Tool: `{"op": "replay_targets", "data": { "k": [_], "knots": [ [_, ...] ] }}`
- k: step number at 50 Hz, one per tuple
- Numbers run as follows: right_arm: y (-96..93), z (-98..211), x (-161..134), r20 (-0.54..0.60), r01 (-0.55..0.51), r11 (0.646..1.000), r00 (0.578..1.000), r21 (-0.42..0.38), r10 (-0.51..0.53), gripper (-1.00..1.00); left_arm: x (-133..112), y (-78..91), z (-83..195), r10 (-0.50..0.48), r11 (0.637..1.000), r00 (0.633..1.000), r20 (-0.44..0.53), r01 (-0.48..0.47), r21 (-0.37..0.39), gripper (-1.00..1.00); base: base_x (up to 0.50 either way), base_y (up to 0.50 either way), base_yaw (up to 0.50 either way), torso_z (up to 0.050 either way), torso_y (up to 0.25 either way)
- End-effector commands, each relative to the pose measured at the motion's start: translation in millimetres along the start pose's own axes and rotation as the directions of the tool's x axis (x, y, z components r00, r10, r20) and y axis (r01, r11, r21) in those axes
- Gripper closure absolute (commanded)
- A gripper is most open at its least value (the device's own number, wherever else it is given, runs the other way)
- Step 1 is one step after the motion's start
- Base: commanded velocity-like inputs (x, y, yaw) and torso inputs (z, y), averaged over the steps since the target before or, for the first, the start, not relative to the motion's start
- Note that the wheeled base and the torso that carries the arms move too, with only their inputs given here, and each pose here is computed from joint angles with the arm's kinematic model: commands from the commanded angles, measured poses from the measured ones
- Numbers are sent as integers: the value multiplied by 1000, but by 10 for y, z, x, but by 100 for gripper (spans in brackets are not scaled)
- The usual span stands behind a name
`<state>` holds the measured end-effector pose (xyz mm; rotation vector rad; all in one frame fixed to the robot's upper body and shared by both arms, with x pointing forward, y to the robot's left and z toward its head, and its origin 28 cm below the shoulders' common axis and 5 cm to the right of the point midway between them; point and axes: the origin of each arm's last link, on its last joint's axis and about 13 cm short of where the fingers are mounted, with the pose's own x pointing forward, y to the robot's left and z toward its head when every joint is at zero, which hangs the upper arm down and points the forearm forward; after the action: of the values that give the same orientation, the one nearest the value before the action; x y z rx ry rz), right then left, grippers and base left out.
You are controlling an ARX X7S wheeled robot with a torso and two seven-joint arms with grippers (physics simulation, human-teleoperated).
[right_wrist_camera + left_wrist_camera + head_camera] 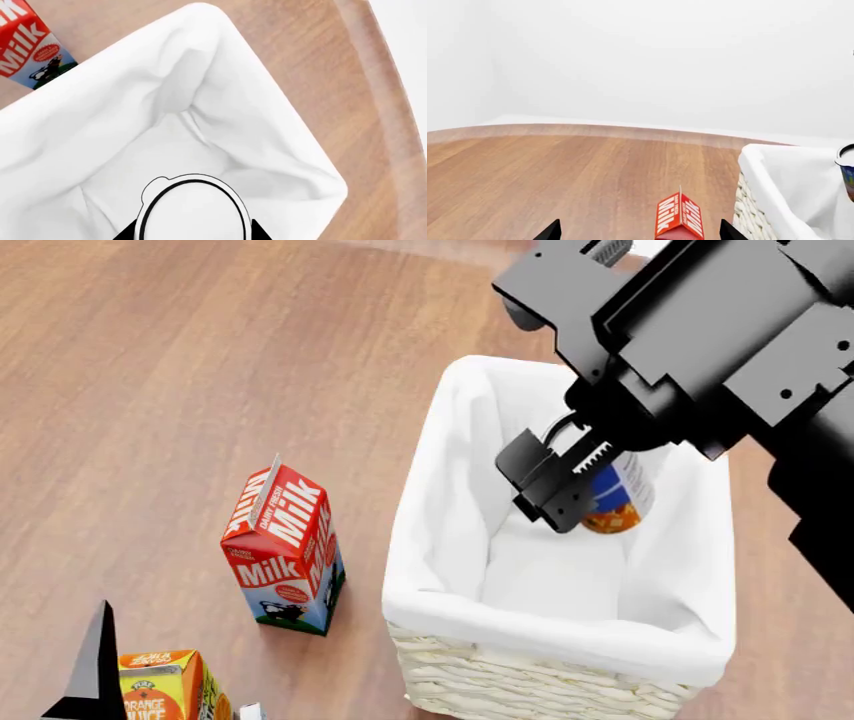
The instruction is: Pick up the alphabet soup and the tomato sauce, and put them in the basket.
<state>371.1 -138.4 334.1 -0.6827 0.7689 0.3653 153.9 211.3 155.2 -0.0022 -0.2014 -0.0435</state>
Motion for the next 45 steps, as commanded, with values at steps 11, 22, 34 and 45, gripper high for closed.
{"op": "replay_targets", "data": {
  "k": [11,22,34,45],
  "knots": [
    [96,119,150,58,-44,998,997,-37,46,100,67,8,1,-7,999,999,42,9,-39,-100,0,0,0,0,1],
    [129,114,245,54,-54,998,997,-39,56,100,72,8,-12,-9,999,999,41,11,-39,-100,0,0,0,1,0],
    [165,94,372,64,-65,998,996,-17,66,100,71,14,5,-5,999,999,41,7,-40,-100,0,0,0,0,1],
    [178,82,449,69,-55,998,996,-2,55,100,66,14,3,-7,999,999,41,8,-38,-100,0,0,0,0,1]
  ]
}}
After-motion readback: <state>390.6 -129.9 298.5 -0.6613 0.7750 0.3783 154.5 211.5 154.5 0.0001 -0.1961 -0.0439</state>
